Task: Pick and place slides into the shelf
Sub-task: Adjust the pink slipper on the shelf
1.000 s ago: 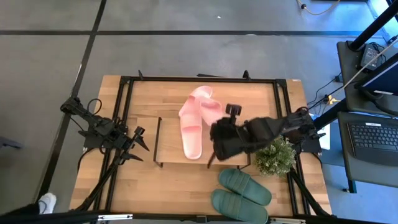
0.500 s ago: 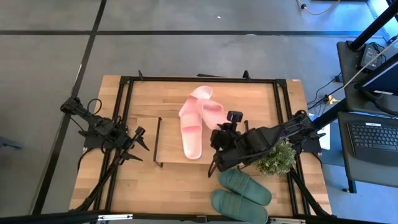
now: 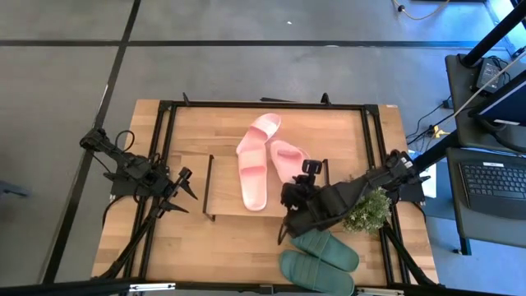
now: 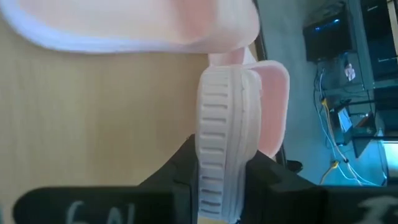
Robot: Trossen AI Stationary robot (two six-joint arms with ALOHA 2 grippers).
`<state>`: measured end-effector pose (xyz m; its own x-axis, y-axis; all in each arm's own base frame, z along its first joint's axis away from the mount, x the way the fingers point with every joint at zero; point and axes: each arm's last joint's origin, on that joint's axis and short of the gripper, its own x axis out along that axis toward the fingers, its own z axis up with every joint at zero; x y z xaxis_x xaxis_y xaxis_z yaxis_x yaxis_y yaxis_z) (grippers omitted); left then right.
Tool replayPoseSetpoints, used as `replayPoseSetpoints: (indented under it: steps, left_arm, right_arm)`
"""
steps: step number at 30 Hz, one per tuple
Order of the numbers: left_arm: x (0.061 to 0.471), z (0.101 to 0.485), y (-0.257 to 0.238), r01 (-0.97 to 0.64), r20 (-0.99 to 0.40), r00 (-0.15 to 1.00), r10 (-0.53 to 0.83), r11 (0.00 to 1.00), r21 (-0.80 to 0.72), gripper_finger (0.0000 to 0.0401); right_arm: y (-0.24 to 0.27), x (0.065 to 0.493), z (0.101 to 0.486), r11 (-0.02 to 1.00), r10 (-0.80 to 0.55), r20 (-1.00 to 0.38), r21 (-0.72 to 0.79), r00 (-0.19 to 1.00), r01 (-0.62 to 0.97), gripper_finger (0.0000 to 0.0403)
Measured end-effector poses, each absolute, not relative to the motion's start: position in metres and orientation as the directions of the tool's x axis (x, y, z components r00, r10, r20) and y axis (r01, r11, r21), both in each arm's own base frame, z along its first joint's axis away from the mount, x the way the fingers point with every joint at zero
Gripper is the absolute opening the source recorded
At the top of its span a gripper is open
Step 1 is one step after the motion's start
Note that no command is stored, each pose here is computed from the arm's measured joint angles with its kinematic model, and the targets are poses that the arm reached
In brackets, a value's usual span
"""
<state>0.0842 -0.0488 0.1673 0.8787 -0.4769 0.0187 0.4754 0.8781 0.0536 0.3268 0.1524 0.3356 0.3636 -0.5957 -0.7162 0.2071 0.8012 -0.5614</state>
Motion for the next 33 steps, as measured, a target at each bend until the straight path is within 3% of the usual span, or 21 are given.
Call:
replayPoseSetpoints:
  steps: [14,23,33]
  left_arm:
    - [0.084,0.167,-0.049,0.476,0.018,0.879,-0.477,0.878,0.054,0.0221]
    - [0.084,0.167,-0.049,0.475,0.018,0.879,-0.477,0.878,0.054,0.0221]
    - [0.084,0.167,-0.049,0.476,0.019,0.879,-0.477,0.878,0.054,0.0221]
  right_arm:
    - [0.172,0.318,0.333,0.851,-0.526,-0.766,-0.471,0.370,0.233,0.0070]
    - [0.176,0.320,0.331,0.908,-0.418,-0.840,-0.374,0.345,0.190,0.0195]
    - [0.183,0.329,0.332,0.940,-0.340,-0.840,-0.318,0.423,0.125,0.0257]
